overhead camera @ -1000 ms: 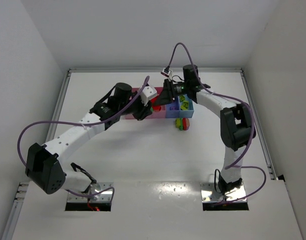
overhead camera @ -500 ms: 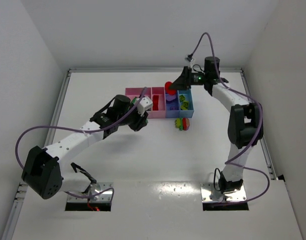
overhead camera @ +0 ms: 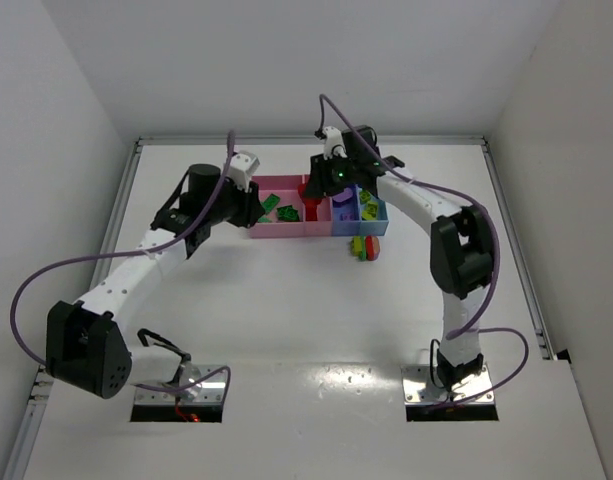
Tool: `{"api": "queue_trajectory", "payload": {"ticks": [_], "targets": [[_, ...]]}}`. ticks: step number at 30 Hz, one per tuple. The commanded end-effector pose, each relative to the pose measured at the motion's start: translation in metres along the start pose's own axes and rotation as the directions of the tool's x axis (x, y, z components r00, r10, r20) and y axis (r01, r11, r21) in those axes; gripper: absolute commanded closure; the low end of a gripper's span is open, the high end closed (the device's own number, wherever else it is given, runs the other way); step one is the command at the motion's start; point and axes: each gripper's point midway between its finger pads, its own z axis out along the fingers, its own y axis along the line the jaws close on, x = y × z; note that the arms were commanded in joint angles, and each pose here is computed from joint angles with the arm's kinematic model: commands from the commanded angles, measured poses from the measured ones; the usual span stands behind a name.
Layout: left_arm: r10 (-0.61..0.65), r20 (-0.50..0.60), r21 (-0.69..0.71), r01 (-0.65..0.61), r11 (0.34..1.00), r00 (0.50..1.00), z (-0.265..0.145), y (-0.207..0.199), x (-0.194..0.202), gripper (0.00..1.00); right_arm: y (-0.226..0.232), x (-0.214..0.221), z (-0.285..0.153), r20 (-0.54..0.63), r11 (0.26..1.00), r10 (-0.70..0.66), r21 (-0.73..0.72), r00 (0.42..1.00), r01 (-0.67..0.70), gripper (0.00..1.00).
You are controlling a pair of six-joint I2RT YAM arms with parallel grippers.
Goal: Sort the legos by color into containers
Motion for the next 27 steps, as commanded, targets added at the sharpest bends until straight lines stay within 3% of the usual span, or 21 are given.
{"api": "queue_trajectory", "payload": {"ticks": [1,10,12,14,19,25,27], "targets": [[-0.052,0.105,0.008,0.051,0.999,0.993,-0.007,0.007,-0.040,0.93,-0.037,-0.020,-0.002,0.041,0.978,-0.060,0.202,0.997,0.051,0.98],[-0.046,0.112,0.052,0.041,0.998,0.993,-0.007,0.006,-0.049,0.92,-0.064,-0.011,0.015,0.010,0.933,-0.082,0.353,0.997,0.073,0.94],[-0.047,0.108,0.071,0.039,0.997,0.993,-0.004,0.003,-0.051,0.89,-0.060,-0.009,0.018,0.002,0.934,-0.099,0.345,0.995,0.092,0.84],[-0.080,0.081,0.084,0.073,0.994,0.993,0.007,0.004,-0.047,0.89,-0.051,-0.003,0.026,-0.014,0.938,-0.106,0.330,0.994,0.105,0.51],[-0.134,0.055,0.096,0.128,0.987,0.989,0.025,0.006,-0.051,0.88,-0.045,-0.002,0.029,-0.018,0.943,-0.111,0.313,0.994,0.111,0.18],[-0.177,0.021,0.024,0.176,0.984,0.984,0.050,0.024,-0.049,0.76,-0.031,-0.024,0.006,0.031,0.930,-0.153,0.343,0.988,0.133,0.11],[-0.185,-0.004,0.002,0.185,0.983,0.983,0.063,0.031,-0.044,0.66,-0.028,-0.040,-0.013,0.070,0.921,-0.167,0.368,0.983,0.130,0.11]]}}
